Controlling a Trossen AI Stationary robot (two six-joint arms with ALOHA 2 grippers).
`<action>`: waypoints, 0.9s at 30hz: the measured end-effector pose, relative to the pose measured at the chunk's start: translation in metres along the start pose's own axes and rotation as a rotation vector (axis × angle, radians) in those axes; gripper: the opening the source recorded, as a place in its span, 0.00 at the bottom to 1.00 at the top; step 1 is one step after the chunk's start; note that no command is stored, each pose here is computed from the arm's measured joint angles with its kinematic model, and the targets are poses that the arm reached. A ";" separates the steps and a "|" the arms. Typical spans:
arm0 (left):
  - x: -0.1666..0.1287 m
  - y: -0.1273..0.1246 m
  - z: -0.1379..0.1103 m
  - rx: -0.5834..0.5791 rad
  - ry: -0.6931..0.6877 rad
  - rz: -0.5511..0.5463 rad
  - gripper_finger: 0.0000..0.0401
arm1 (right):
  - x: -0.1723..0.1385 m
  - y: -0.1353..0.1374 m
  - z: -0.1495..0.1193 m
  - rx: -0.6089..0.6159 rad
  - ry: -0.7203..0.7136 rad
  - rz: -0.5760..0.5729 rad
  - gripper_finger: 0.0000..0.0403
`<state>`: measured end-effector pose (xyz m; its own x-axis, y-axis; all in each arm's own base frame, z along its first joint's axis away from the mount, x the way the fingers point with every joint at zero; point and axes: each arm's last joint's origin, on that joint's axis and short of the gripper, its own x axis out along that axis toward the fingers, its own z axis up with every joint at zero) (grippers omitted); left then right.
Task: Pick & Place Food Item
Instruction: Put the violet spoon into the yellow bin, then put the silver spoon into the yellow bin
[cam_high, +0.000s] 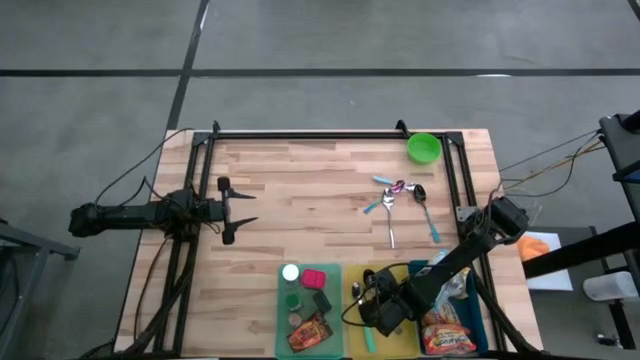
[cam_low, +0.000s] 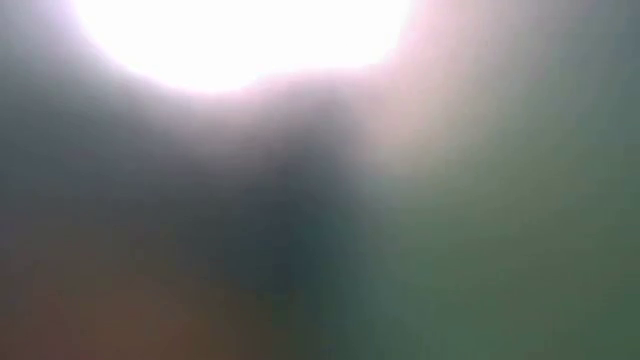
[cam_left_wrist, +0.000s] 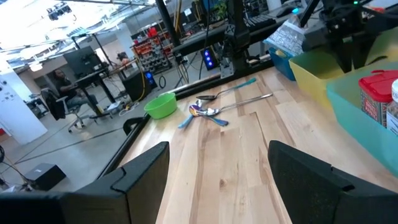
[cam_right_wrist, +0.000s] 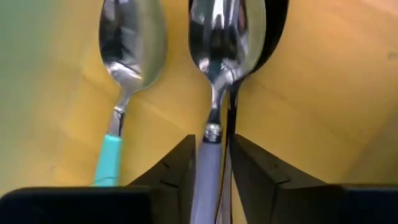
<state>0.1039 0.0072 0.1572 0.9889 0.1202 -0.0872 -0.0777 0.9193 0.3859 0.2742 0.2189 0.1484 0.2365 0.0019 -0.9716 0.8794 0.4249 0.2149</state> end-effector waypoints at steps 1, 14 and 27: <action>0.000 0.000 0.000 0.000 0.001 0.000 0.69 | 0.000 0.000 0.000 0.000 0.000 0.001 0.26; 0.001 0.000 -0.001 0.001 0.007 -0.003 0.69 | -0.001 0.000 0.000 -0.005 -0.002 0.005 0.38; 0.001 0.000 -0.001 0.001 0.008 -0.004 0.69 | -0.026 0.007 0.014 -0.135 -0.011 0.071 0.38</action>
<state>0.1044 0.0072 0.1564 0.9882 0.1196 -0.0956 -0.0740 0.9194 0.3863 0.2802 0.2088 0.1769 0.3009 0.0266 -0.9533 0.7970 0.5419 0.2667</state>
